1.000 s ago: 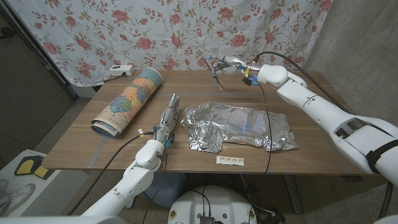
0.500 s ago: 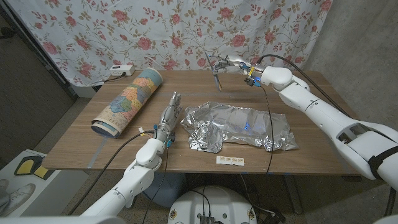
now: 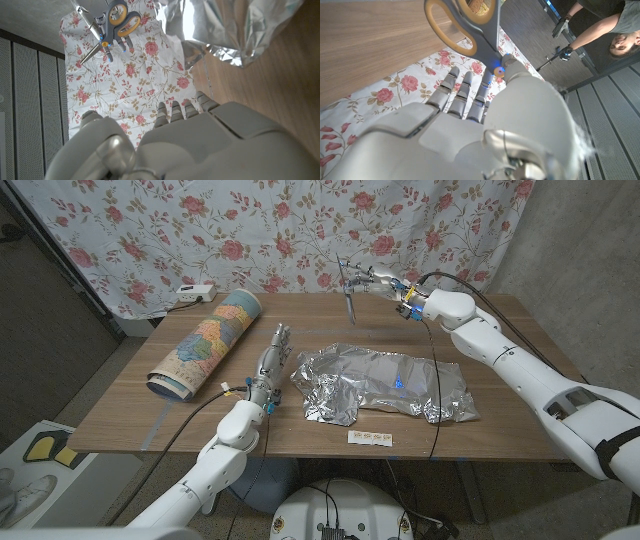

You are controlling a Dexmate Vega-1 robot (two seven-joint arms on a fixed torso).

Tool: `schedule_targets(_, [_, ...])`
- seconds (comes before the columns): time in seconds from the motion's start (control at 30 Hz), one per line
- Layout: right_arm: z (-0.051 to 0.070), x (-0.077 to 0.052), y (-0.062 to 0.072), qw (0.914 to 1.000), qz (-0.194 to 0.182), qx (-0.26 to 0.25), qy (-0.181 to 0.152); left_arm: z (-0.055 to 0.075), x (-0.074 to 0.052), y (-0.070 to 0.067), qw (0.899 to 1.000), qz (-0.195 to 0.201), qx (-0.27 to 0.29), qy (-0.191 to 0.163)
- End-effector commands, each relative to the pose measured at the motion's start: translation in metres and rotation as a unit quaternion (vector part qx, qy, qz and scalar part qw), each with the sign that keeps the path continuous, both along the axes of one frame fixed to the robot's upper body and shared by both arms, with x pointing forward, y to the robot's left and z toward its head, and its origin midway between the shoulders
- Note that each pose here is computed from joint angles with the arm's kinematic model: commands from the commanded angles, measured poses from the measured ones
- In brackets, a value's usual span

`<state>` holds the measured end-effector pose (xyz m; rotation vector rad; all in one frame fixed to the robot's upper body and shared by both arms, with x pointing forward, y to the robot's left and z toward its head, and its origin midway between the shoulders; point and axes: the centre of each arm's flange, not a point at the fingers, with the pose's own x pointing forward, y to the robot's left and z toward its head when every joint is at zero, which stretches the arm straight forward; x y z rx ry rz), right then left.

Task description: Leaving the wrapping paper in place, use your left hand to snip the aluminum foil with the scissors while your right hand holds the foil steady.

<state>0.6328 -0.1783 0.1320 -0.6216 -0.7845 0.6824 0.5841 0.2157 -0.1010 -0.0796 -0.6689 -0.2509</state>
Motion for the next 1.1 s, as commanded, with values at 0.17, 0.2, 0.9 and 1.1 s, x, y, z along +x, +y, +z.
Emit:
schedule_targets(0.17, [-0.008, -0.009, -0.004, 0.9992, 0.032, 0.016, 0.016, 0.004, -0.013, 0.011, 1.000, 0.011, -0.012, -0.019])
schedule_targets(0.2, [-0.008, -0.011, -0.003, 0.9991, 0.035, 0.019, 0.015, 0.004, -0.014, 0.012, 1.000, 0.010, -0.013, -0.021])
schedule_targets(0.9, [-0.015, -0.031, 0.024, 0.9941, 0.100, 0.040, 0.005, 0.028, -0.028, 0.010, 0.998, 0.000, -0.010, -0.056])
schedule_targets(1.1, [-0.015, -0.035, 0.025, 0.9939, 0.101, 0.042, 0.001, 0.033, -0.031, 0.008, 0.998, 0.013, -0.001, -0.065])
